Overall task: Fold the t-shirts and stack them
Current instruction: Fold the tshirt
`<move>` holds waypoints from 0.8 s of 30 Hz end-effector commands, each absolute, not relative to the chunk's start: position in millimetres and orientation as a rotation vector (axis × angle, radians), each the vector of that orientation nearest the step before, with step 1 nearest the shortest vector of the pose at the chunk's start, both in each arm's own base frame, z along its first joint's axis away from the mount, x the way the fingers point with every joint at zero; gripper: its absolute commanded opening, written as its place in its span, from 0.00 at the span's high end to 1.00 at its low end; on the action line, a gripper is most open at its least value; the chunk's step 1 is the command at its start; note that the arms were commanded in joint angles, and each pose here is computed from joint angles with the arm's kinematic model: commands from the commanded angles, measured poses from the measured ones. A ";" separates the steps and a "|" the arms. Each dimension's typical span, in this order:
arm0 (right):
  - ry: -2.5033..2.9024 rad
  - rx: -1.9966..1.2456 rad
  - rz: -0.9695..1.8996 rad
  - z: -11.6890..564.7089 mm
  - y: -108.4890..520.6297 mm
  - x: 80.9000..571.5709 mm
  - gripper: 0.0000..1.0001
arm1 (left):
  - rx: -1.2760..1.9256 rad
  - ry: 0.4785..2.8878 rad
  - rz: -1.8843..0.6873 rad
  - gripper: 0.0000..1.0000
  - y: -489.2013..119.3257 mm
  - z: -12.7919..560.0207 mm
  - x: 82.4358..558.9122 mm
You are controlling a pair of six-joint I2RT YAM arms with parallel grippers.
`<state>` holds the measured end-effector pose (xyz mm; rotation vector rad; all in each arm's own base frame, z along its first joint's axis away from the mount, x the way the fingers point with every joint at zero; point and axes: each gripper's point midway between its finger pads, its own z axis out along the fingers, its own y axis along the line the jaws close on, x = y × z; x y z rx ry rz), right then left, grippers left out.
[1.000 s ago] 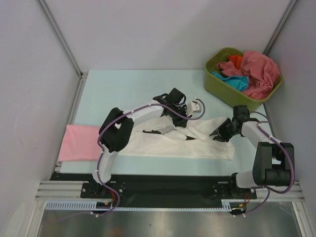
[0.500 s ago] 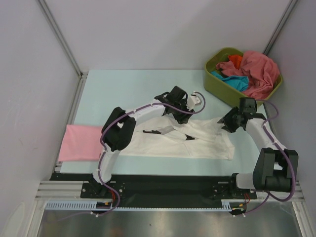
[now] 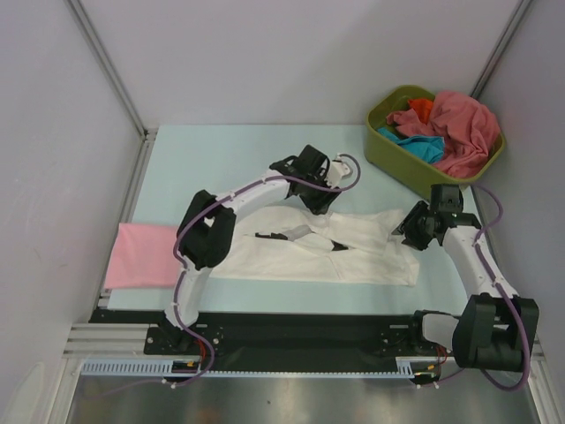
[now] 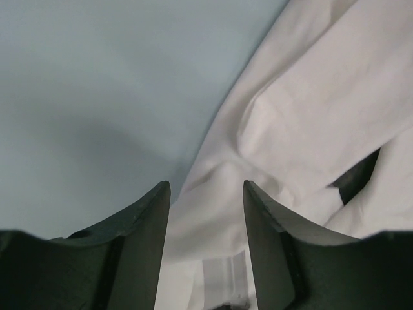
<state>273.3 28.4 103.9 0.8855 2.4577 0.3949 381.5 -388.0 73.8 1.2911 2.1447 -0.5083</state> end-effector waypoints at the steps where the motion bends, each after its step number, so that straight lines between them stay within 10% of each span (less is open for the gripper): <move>1: 2.512 0.852 0.424 91.8 36.2 273.2 0.53 | 1.212 2.122 -0.476 0.45 -345.8 145.9 391.5; 13: 2.654 0.893 0.473 50.1 69.3 252.4 0.53 | 1.354 2.350 0.069 0.43 -99.0 78.7 297.8; 24: 2.658 0.929 0.497 33.1 77.2 261.1 0.55 | 1.341 2.344 0.350 0.42 -23.9 43.8 301.9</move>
